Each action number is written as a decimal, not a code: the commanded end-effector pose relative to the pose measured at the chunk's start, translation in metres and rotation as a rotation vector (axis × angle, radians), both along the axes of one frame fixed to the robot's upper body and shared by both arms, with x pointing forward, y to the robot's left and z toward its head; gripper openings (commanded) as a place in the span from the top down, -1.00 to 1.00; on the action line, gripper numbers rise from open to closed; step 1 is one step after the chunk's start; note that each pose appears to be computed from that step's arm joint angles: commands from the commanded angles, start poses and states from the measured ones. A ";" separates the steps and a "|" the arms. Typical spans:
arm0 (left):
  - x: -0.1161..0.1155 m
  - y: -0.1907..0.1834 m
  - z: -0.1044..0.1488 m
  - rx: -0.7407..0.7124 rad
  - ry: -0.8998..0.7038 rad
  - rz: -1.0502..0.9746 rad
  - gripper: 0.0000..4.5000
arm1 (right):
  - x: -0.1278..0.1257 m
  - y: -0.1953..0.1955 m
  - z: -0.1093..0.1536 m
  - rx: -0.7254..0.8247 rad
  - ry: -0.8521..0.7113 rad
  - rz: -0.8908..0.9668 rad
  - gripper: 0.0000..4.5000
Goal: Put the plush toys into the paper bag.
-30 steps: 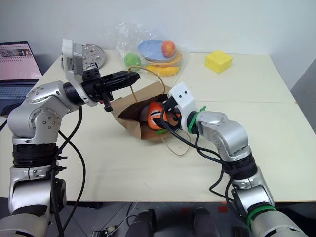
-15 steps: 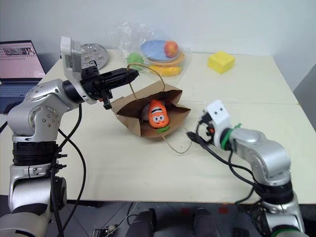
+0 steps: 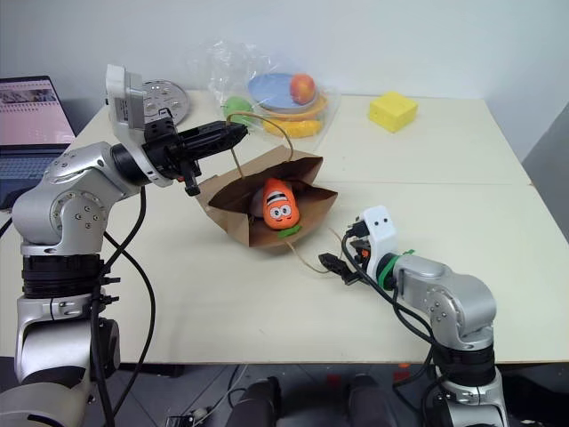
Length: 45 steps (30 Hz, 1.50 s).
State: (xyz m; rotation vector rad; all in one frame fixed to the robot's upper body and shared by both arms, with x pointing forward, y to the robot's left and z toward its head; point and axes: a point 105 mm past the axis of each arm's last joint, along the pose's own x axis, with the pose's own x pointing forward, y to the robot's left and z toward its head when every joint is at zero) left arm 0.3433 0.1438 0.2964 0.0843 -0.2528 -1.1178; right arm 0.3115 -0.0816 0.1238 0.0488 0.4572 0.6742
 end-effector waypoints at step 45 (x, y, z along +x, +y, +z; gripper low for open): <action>-0.007 0.015 0.025 -0.031 -0.090 0.060 1.00 | 0.006 0.050 0.194 0.486 -0.375 0.302 0.99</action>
